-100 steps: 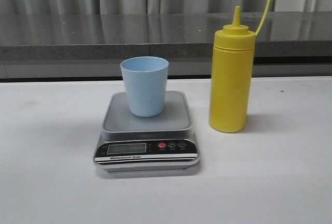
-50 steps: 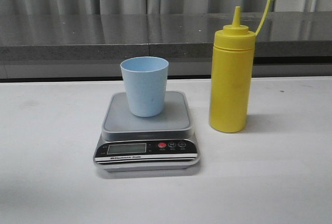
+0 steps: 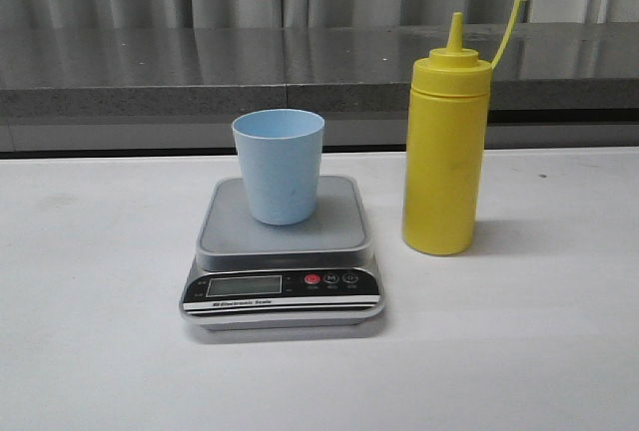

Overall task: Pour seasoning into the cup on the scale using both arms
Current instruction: 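Withdraw the left gripper upward away from the cup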

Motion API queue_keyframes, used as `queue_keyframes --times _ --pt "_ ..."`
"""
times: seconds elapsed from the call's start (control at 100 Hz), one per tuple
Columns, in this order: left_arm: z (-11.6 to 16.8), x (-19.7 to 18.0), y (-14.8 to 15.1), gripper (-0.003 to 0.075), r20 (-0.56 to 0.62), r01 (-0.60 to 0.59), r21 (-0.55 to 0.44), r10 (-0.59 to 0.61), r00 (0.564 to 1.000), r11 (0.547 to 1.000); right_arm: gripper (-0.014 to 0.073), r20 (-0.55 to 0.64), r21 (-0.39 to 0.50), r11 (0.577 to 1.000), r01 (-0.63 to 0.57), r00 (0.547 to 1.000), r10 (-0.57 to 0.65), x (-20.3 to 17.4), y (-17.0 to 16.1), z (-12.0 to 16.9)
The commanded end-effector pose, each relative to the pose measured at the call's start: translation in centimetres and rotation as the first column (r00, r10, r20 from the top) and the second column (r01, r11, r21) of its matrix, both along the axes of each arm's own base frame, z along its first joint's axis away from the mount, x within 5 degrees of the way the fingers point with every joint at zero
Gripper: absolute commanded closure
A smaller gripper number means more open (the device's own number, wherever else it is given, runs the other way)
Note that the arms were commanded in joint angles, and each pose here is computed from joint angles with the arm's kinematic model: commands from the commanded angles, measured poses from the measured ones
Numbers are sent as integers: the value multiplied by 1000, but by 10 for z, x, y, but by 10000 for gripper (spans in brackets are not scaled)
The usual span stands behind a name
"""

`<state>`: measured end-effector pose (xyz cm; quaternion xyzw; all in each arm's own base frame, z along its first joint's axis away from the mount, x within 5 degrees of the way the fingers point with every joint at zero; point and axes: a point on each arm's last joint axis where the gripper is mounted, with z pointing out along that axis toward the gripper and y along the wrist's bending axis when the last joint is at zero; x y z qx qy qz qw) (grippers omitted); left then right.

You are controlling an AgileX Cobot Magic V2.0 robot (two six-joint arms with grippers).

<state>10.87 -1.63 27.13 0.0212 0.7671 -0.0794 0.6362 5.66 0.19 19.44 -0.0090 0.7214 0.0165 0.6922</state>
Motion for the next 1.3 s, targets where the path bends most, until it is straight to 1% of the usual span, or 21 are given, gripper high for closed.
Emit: queue_keyframes --times 0.0,0.12,0.36,0.45,0.54,0.59,0.64,0.66,0.71,0.73,0.78,0.83,0.84,0.99,1.06,1.14,1.21,1.29 --pt "16 -6 3 132 137 -18 -41 24 990 999 661 121 -7 1000 3 993 -2 -3 0 16" --pt "18 -13 3 132 170 -17 -46 24 985 999 661 121 -7 1000 3 993 -2 -3 0 16" --pt "18 -13 3 136 170 -17 -42 24 985 999 661 121 -7 1000 3 993 -2 -3 0 16" --pt "18 -13 3 173 170 -17 -42 24 985 999 661 121 -7 1000 3 993 -2 -3 0 16" --pt "18 -13 3 272 170 -17 -42 24 985 999 661 121 -7 1000 3 993 -2 -3 0 16" --pt "17 -13 3 345 165 -16 -41 22 986 999 661 121 -7 1000 3 993 -2 -3 0 16" --pt "17 -13 3 438 161 -15 -41 21 987 999 661 121 -7 1000 3 993 -2 -3 0 16" --pt "17 -13 3 461 162 -15 -41 21 987 999 661 121 -7 1000 3 993 -2 -3 0 16" --pt "16 -13 3 555 159 -14 -40 21 987 999 661 121 -7 1000 3 993 -2 -3 0 16" --pt "16 -13 3 578 159 -14 -40 21 987 999 661 121 -7 1000 3 993 -2 -3 0 16" --pt "16 -13 3 666 159 -14 -40 21 987 999 661 121 -7 1000 3 993 -2 -3 0 16" --pt "16 -13 3 737 159 -14 -40 21 987 999 661 121 -7 1000 3 993 -2 -3 0 16" --pt "16 -13 3 742 159 -14 -40 21 987 999 661 121 -7 1000 3 993 -2 -3 0 16" --pt "16 -13 3 740 159 -14 -40 21 987 999 661 152 -2 1000 1 988 -1 -3 0 18" --pt "16 -13 3 740 159 -14 -40 21 987 999 661 207 32 999 -5 978 -1 -4 0 23" --pt "16 -13 3 740 159 -14 -40 21 987 999 661 269 103 995 -18 963 -10 -5 0 32" --pt "16 -13 3 740 159 -14 -40 21 987 999 661 282 143 989 -26 959 -15 -7 -1 40" --pt "16 -13 3 740 159 -14 -40 21 987 999 661 269 155 987 -31 963 -12 -9 -1 51"
